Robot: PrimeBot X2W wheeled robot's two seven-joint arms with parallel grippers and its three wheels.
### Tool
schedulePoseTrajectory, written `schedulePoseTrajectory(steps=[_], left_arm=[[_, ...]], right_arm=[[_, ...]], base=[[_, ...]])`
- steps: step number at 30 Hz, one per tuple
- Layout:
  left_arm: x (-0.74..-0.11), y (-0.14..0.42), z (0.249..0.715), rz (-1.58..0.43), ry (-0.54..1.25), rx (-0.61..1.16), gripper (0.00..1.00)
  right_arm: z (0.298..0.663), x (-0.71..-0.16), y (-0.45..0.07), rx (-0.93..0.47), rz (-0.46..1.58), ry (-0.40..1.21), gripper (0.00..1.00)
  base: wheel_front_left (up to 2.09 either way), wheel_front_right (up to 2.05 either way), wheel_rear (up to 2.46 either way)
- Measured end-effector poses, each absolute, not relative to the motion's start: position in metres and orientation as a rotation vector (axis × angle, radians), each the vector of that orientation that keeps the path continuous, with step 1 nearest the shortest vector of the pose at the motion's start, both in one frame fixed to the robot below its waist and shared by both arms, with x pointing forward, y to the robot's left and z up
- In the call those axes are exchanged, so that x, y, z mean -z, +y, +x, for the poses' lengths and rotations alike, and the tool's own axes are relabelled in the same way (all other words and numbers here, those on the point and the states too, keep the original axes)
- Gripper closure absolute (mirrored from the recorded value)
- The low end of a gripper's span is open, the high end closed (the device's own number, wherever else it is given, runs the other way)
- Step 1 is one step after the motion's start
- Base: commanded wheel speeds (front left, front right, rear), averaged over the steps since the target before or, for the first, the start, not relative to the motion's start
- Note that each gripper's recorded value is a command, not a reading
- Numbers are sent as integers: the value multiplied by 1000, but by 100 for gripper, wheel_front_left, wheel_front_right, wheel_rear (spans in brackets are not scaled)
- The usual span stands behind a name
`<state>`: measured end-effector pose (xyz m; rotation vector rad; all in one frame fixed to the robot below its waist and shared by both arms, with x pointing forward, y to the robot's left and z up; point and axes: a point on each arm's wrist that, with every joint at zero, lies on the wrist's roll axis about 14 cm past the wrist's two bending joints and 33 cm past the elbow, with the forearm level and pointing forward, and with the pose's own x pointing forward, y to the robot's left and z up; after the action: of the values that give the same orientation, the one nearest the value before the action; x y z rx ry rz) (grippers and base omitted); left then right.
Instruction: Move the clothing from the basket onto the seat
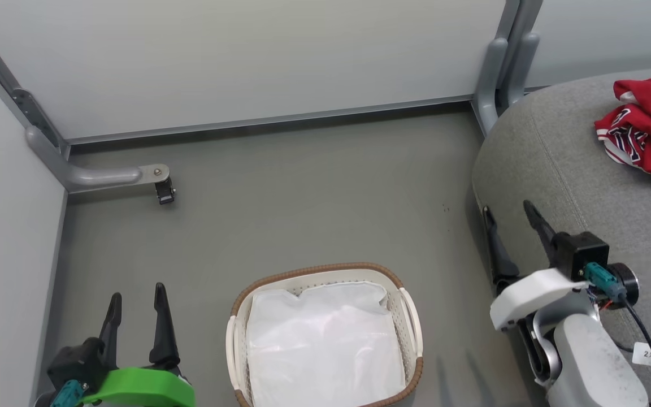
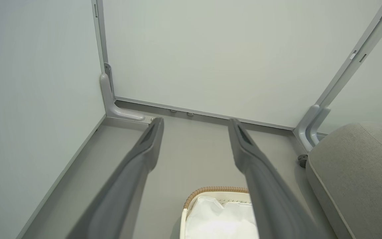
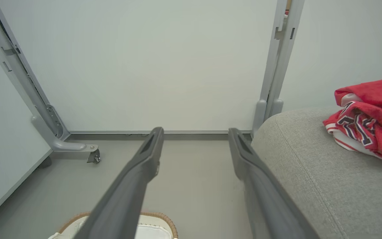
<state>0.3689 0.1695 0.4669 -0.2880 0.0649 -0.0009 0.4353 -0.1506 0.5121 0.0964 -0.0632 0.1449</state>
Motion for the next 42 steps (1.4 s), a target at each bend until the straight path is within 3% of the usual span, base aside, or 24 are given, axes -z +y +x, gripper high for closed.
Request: schedulePoseTrajectory(steps=[15, 34, 35, 42], left_arm=[[-465, 174, 342, -298, 60, -19, 0], [-456, 162, 336, -309, 88, 10, 0], [-454, 161, 336, -310, 95, 10, 100], [-437, 160, 330, -336, 156, -4, 100]], right_arm=[[389, -500, -147, -147, 160, -46, 0], [380, -496, -148, -144, 168, -35, 0], [380, -494, -148, -143, 169, -30, 100], [369, -469, -149, -123, 203, 53, 100]], base=[[0, 0, 0], [0, 0, 0], [0, 0, 0], [0, 0, 0]])
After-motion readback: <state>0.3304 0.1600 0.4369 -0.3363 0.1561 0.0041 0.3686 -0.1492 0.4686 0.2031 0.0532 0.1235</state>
